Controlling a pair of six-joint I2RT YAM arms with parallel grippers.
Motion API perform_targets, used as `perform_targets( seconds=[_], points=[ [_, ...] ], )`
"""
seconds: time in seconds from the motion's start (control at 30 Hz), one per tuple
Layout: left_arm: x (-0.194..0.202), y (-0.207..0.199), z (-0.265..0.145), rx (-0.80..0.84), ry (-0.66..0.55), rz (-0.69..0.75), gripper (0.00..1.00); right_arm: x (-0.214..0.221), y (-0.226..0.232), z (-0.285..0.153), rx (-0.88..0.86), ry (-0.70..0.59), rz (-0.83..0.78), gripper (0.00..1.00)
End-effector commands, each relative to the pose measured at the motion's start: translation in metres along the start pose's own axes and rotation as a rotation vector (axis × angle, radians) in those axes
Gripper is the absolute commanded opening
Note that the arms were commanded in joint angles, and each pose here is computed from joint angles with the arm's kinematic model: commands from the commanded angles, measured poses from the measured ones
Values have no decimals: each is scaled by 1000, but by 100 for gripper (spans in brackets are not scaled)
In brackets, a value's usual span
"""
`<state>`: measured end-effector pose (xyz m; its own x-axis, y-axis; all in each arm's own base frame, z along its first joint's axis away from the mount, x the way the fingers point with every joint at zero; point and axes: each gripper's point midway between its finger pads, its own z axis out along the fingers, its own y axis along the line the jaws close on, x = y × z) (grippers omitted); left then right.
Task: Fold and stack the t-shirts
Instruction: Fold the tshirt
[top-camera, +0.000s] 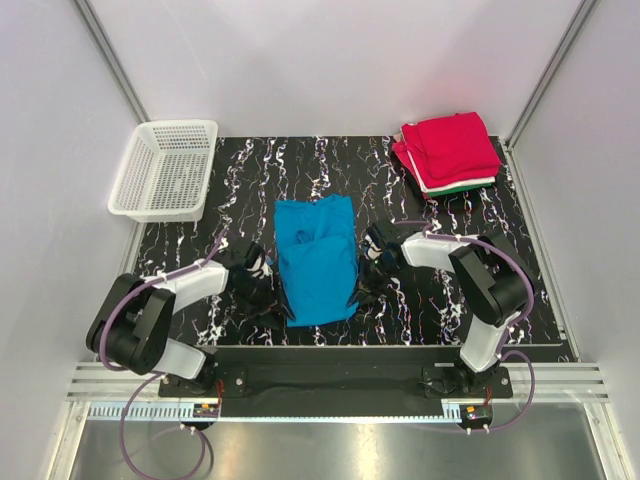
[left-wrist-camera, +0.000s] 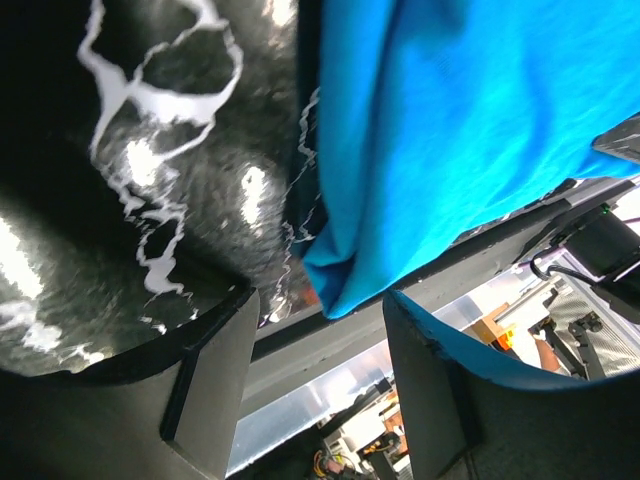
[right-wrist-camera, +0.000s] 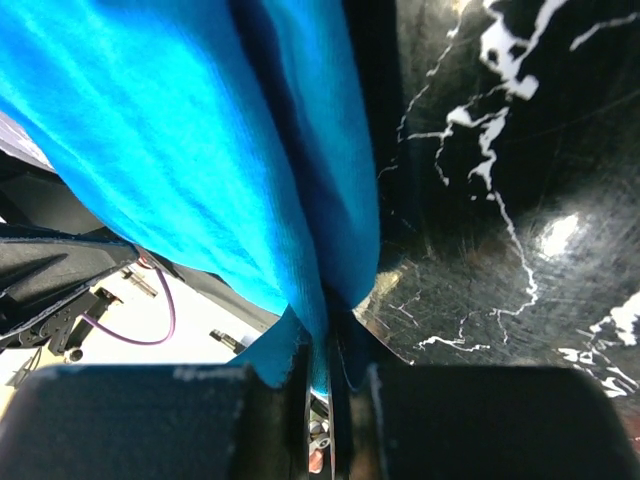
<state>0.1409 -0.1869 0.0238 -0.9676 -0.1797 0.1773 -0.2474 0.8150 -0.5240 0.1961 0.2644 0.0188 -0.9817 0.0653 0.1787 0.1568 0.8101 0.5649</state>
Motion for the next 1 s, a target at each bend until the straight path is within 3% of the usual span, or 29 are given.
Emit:
perform_targets(
  seconds=[0.0,0.73,0.83,0.97],
  points=[
    [0,39,8,-163,-25,-13,61,-9,10,1,-14,-21,-37,2],
    [-28,23,26,-164,-91,14,60,-9,24,-9,-53,-28,-36,0],
    [-34,21,26,-173,-109,22,58,-7,26,-13,-57,-30,-37,0],
    [-46,16,24,-184,-142,33,49,-5,26,-17,-53,-35,-36,0]
  ],
)
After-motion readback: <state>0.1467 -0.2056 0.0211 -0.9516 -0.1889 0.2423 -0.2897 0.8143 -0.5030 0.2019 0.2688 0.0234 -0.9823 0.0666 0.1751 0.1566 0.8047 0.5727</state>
